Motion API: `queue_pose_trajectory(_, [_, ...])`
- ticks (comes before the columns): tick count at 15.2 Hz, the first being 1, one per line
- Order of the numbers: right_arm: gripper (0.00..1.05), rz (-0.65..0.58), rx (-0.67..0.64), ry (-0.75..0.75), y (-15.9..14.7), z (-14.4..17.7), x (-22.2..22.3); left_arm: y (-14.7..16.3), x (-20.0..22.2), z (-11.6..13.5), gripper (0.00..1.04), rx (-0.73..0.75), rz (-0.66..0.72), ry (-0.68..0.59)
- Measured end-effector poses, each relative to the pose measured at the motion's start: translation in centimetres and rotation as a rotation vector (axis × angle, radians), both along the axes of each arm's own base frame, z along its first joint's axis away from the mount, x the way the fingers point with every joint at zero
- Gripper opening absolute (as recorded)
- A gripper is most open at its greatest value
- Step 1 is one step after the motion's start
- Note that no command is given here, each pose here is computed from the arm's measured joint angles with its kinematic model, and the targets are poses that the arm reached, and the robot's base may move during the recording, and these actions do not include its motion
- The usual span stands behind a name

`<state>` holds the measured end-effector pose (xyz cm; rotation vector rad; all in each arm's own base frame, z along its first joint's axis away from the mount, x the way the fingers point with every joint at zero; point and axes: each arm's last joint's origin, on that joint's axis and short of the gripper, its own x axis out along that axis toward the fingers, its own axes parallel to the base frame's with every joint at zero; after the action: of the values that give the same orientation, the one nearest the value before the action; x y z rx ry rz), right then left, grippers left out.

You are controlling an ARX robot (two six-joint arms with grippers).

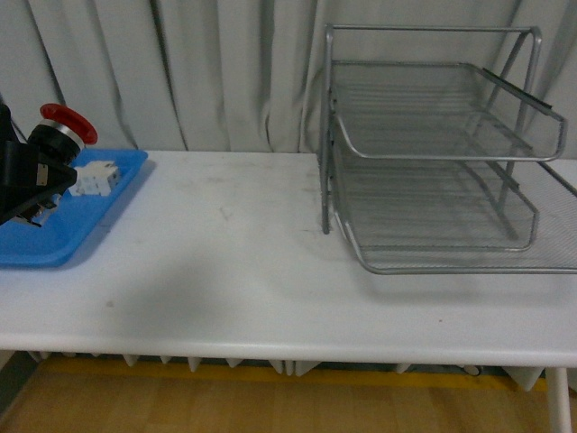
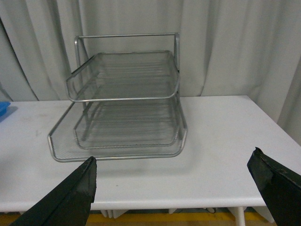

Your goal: Place button on rack with both arms

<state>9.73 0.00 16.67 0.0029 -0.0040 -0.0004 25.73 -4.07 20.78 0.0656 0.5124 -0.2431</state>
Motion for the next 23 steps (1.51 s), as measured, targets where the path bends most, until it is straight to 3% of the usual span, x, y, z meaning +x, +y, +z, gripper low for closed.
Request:
queue_pose_trajectory(8, [0.98, 0.0, 0.0, -0.001, 0.0, 0.0, 0.0, -0.7, -0.1, -0.2, 0.36, 0.002, -0.021, 0.002])
queue_pose_trajectory(12, [0.98, -0.003, 0.0, -0.001, 0.0, 0.0, 0.0, -3.0, 0.8, -0.2, 0.36, 0.002, -0.073, 0.021])
queue_pose_trajectory(15, [0.98, -0.003, 0.0, -0.001, 0.0, 0.0, 0.0, -7.2, 4.4, 1.0, 0.36, 0.02, -0.144, 0.009])
queue_pose_trajectory(19, [0.98, -0.003, 0.0, -0.001, 0.0, 0.0, 0.0, -14.4, 8.7, -0.1, 0.36, 0.085, -0.306, 0.077])
queue_pose_trajectory(23, [0.98, -0.003, 0.0, 0.0, 0.0, 0.0, 0.0, -17.2, 12.3, -2.0, 0.36, 0.142, -0.343, 0.155])
